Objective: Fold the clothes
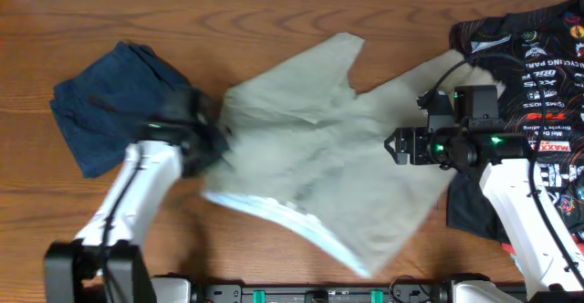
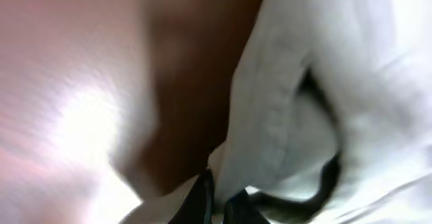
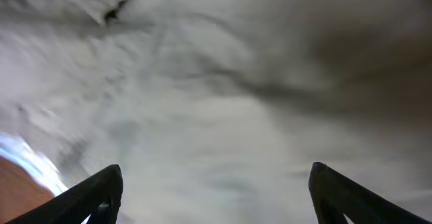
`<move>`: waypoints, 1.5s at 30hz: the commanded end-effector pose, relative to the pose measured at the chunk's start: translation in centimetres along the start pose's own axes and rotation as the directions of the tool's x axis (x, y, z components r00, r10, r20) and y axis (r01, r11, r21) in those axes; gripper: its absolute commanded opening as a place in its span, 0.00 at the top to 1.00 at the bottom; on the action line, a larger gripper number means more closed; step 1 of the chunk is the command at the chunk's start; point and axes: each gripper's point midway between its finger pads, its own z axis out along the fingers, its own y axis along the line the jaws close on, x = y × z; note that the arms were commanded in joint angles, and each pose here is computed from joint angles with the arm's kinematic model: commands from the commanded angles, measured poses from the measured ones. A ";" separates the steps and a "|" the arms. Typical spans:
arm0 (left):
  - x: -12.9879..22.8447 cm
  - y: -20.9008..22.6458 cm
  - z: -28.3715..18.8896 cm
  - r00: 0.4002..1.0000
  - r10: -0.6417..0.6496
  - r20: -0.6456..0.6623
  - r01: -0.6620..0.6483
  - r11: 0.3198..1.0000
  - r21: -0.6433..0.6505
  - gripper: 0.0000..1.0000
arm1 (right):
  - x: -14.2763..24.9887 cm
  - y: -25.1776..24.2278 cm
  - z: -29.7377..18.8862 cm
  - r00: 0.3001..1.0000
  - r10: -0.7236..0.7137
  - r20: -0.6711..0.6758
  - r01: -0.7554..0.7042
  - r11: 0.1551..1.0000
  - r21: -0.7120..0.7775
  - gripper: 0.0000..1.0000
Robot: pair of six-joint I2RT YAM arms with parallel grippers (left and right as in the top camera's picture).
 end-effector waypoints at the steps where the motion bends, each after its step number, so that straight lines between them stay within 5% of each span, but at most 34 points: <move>1: -5.9 -1.1 -4.3 0.982 0.037 0.188 -0.044 0.998 0.033 0.94 | -1.4 2.6 -0.3 0.998 -0.043 0.054 0.046 0.997 -0.066 0.13; 5: -7.0 -1.8 -5.3 0.968 0.114 0.223 -0.124 0.992 0.035 0.94 | -2.3 5.1 0.3 0.988 -0.124 0.096 0.134 0.986 -0.103 0.12; 13: -2.9 2.4 -4.7 0.994 0.092 0.051 -0.084 0.987 -0.136 0.94 | -4.0 6.9 3.8 0.964 -0.224 0.147 0.231 0.972 -0.034 0.13; 18: -3.2 5.3 -5.4 0.992 0.099 0.074 -0.073 0.952 -0.297 0.47 | -7.1 4.1 5.3 0.945 -0.226 0.236 0.191 0.968 0.164 0.13; 20: -3.4 5.5 -5.4 0.992 0.101 0.082 -0.071 0.948 -0.309 0.39 | -7.6 2.1 5.8 0.946 -0.221 0.237 0.159 0.954 0.253 0.14; 28: -3.2 3.4 -6.2 0.993 0.095 0.069 -0.079 0.975 -0.207 0.48 | -5.1 -3.3 7.3 0.985 -0.132 0.110 0.085 0.932 0.354 0.17; 33: 0.5 1.6 -6.3 0.994 0.069 -0.087 -0.075 0.995 -0.066 0.55 | -6.9 1.3 7.7 0.960 -0.229 0.160 0.206 0.967 0.147 0.28; 37: 2.4 2.4 -6.6 0.985 0.049 -0.167 -0.066 0.993 -0.094 0.59 | -7.6 5.9 7.4 0.937 -0.304 0.174 0.310 0.951 -0.005 0.25; 45: 5.1 2.7 -6.9 0.961 0.070 -0.267 -0.102 0.989 -0.111 0.60 | -11.3 10.4 10.7 0.898 -0.385 0.211 0.397 0.918 -0.016 0.23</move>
